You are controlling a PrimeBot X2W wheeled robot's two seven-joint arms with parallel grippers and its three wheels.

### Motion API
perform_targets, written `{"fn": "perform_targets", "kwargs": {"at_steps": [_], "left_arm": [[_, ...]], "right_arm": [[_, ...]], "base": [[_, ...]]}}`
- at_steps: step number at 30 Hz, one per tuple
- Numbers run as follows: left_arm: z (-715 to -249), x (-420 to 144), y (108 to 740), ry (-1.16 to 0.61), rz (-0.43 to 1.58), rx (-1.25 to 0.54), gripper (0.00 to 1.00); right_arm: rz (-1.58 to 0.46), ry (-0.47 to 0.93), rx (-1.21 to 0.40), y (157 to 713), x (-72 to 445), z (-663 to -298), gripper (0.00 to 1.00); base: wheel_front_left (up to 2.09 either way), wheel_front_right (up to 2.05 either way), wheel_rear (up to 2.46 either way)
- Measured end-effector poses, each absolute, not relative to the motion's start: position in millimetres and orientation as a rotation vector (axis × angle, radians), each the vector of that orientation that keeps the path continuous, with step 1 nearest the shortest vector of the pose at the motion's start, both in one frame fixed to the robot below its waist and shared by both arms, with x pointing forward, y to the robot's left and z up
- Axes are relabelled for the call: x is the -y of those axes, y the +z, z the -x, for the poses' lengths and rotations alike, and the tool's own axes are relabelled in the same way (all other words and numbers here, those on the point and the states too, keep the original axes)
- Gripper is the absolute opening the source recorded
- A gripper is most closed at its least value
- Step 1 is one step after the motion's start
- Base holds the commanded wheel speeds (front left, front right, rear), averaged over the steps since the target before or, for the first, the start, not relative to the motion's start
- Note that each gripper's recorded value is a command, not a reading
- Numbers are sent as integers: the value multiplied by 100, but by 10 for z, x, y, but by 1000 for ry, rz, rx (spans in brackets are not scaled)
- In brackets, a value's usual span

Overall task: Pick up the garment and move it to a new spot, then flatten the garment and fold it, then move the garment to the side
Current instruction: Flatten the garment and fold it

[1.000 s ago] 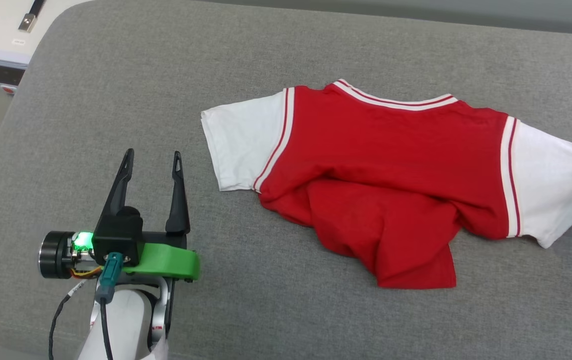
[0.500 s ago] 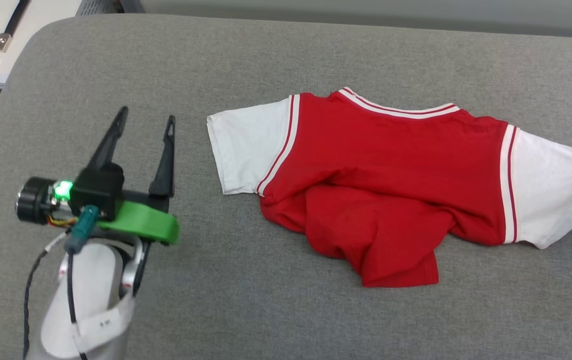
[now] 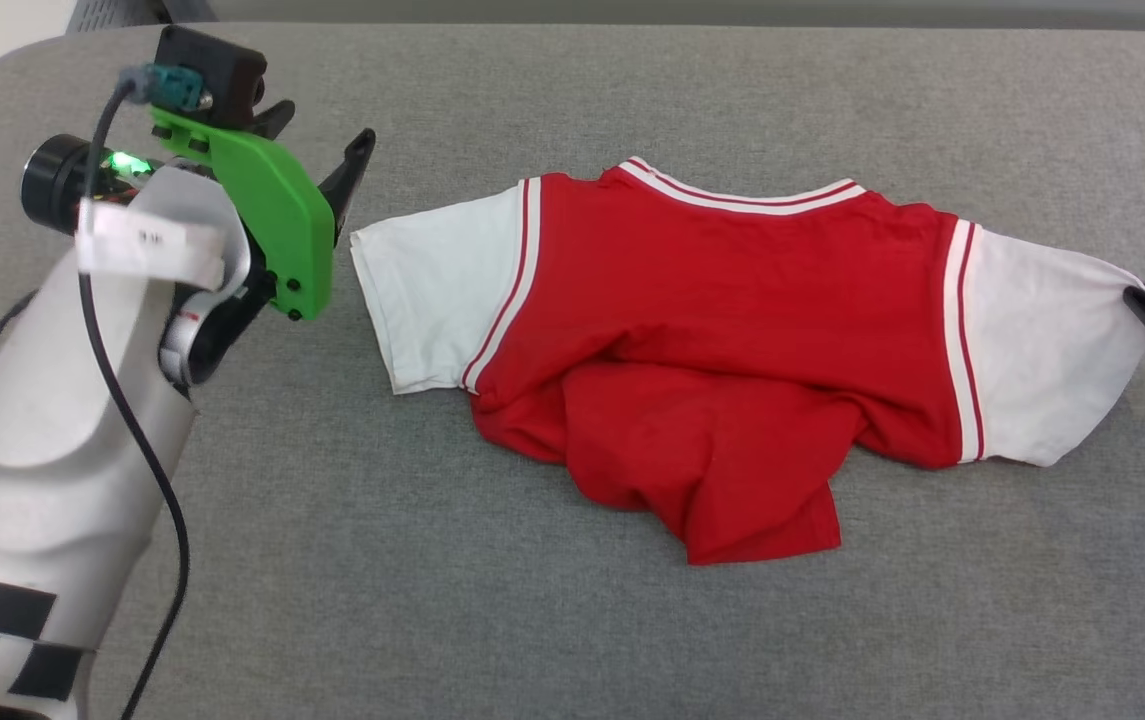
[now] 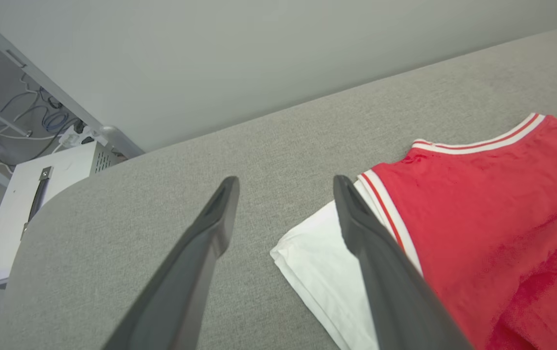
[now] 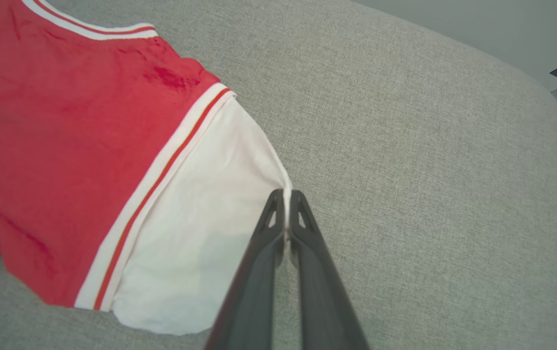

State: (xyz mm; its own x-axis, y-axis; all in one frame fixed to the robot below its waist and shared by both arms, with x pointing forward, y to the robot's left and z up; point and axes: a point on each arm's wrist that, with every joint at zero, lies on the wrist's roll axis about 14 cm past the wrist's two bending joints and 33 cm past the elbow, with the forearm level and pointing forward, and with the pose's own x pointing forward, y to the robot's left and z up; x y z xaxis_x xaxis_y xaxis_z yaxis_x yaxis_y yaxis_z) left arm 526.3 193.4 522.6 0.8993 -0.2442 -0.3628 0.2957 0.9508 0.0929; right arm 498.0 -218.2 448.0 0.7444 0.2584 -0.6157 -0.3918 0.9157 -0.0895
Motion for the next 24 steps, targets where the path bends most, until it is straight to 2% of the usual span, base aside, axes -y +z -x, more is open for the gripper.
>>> {"fn": "perform_targets", "kwargs": {"at_steps": [5,12,17,24], "left_arm": [[-5293,-1960,4920,-319,-158,-645,100],[-5301,-1858,4410,-378,-219,-909,100],[-5319,-1976,4065,-359,-262,-1037,100],[-5282,-2023,3670,-355,-224,-1165,100]], "right_arm": [[232,377,-620,4493,2139,-5015,0],[238,385,-612,4447,2142,-5094,0],[242,385,-630,4339,2173,-5119,0],[243,375,-666,4158,2238,-5142,0]], "base": [[0,0,0],[0,0,0],[0,0,0],[0,0,0]]}}
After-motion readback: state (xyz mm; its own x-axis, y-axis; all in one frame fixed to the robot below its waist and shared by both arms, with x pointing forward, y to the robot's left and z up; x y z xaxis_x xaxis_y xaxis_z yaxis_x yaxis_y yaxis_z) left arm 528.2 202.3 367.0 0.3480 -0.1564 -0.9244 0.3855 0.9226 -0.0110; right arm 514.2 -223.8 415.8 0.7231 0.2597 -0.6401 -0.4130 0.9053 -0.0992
